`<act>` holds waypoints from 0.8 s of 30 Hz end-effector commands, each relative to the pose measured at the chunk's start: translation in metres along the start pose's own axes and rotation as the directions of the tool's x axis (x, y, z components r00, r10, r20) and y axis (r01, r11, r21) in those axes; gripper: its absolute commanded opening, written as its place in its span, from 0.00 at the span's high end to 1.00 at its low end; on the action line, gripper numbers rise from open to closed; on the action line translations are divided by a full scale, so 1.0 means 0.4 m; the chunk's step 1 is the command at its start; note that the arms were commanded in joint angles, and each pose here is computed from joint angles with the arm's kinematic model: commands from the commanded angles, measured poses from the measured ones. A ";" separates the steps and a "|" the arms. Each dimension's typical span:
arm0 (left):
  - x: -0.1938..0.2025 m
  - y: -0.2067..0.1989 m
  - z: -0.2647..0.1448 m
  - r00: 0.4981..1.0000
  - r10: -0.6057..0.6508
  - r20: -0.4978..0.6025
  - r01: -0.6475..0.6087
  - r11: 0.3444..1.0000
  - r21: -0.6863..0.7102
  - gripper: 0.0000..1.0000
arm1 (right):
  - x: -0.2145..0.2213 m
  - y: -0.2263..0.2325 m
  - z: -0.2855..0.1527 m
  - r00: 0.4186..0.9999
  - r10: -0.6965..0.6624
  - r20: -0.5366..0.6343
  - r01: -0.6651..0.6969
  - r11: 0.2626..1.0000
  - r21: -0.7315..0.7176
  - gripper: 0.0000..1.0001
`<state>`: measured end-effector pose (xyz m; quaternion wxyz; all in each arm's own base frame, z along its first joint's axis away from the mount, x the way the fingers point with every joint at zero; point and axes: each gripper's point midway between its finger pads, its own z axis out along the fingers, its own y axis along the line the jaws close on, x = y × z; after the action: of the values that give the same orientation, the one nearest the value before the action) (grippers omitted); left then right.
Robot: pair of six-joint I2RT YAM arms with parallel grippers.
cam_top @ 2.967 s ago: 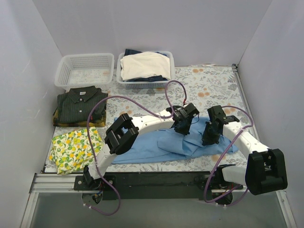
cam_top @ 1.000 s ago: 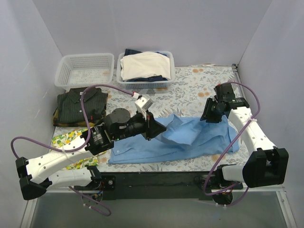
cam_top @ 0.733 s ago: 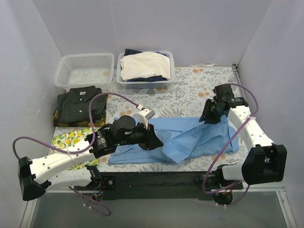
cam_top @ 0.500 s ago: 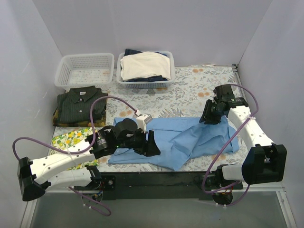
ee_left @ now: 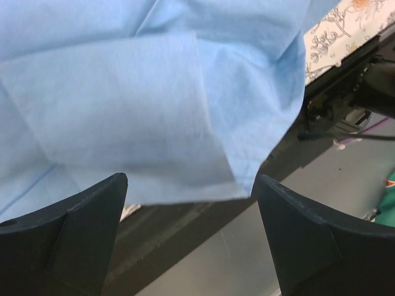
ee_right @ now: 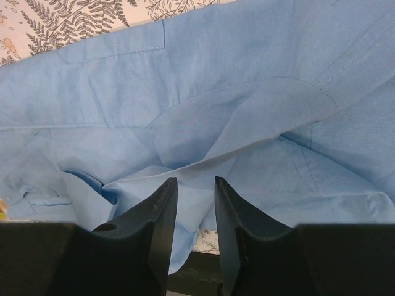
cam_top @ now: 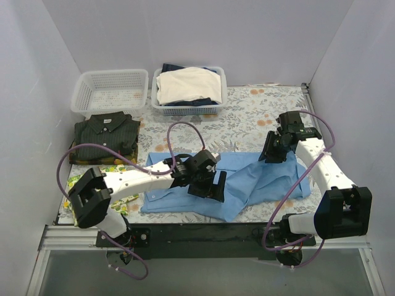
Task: Fold and stack the long sleeve shirts
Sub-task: Fold the shirt
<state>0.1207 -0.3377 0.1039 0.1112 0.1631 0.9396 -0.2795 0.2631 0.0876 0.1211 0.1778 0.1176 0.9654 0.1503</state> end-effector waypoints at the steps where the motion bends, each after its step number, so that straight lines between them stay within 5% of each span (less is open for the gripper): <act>1: -0.079 -0.079 -0.018 0.994 0.085 0.075 -0.091 0.992 0.083 0.13 | 0.006 -0.002 -0.001 1.000 0.008 -0.005 -0.008 1.000 -0.006 0.62; 7: -0.100 -0.062 0.036 0.990 0.133 0.037 -0.134 0.990 0.030 0.08 | 0.016 -0.007 0.002 1.000 0.009 -0.010 -0.009 1.000 -0.004 0.62; 16: -0.090 0.060 0.097 0.983 0.163 -0.090 -0.180 0.955 -0.236 0.26 | 0.006 -0.007 -0.008 1.000 0.016 0.004 -0.016 1.000 -0.015 0.62; 19: -0.092 0.102 0.084 0.979 0.170 -0.111 -0.197 0.923 -0.330 0.42 | 0.000 -0.007 -0.009 1.000 0.018 0.006 -0.018 1.000 -0.017 0.62; 24: -0.123 0.096 0.047 0.981 0.184 -0.061 -0.193 0.911 -0.365 0.91 | 0.001 -0.010 -0.007 1.000 0.021 0.003 -0.021 1.000 -0.015 0.62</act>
<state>0.1668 -0.3367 0.0530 0.1056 0.2346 0.9610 -0.1011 0.2593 0.0822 0.1150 0.1686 0.1284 0.9658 0.1492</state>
